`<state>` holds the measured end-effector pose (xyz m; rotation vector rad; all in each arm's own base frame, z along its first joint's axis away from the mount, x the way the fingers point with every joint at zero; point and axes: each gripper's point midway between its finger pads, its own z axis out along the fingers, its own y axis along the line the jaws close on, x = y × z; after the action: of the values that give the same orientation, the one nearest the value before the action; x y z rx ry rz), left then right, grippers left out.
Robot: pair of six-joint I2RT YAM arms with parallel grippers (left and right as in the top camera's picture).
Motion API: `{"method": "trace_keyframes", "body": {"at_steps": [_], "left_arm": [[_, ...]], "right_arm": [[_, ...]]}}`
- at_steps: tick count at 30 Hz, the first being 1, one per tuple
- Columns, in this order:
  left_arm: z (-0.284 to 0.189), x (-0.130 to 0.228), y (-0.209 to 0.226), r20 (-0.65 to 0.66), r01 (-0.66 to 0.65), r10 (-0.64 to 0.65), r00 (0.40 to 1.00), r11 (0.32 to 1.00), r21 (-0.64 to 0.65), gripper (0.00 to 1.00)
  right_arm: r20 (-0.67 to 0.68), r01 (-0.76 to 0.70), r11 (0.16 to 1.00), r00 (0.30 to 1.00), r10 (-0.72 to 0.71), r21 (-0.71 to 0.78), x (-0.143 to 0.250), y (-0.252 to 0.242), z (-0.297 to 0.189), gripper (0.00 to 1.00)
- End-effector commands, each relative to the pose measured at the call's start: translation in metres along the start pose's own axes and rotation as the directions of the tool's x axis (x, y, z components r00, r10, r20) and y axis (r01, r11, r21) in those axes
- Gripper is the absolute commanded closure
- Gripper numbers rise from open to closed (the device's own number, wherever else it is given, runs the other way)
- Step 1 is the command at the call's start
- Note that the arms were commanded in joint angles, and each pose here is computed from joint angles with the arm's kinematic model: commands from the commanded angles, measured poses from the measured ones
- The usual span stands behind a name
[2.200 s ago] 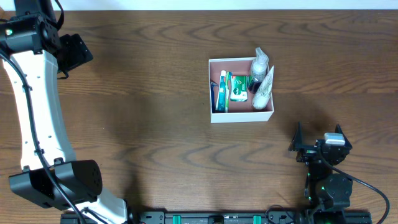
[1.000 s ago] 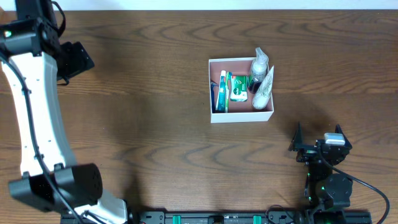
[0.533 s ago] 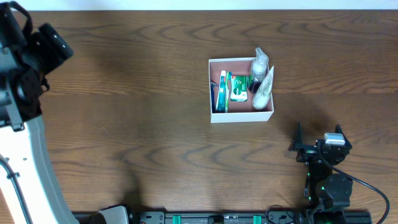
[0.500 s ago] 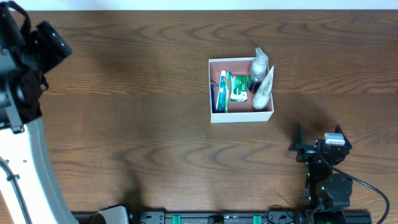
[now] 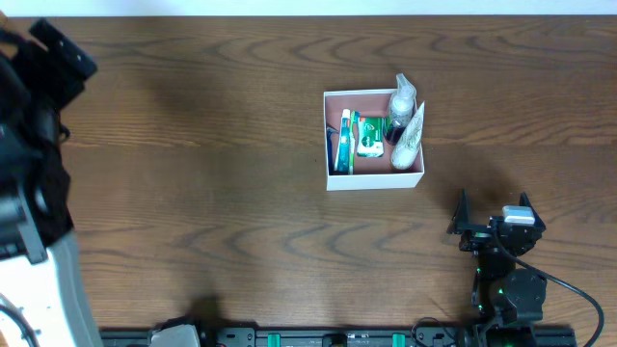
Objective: Pack container
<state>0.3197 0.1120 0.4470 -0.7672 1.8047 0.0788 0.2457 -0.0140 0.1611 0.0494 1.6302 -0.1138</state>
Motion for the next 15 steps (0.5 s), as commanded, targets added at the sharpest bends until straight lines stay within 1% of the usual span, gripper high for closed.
{"method": "trace_keyframes", "body": {"at_steps": [1,15], "left_arm": [[-0.001,0.022,0.008,-0.002,0.015,-0.015,1.000,1.000,0.003,0.02],[0.008,0.103,0.040,0.183,0.045,-0.064,0.981,0.993,0.109,0.02]], "right_arm": [[0.001,0.012,1.000,1.000,-0.012,-0.018,0.000,0.004,0.000,0.01],[0.001,0.012,1.000,1.000,-0.012,-0.018,0.000,0.004,0.000,0.01]]}}
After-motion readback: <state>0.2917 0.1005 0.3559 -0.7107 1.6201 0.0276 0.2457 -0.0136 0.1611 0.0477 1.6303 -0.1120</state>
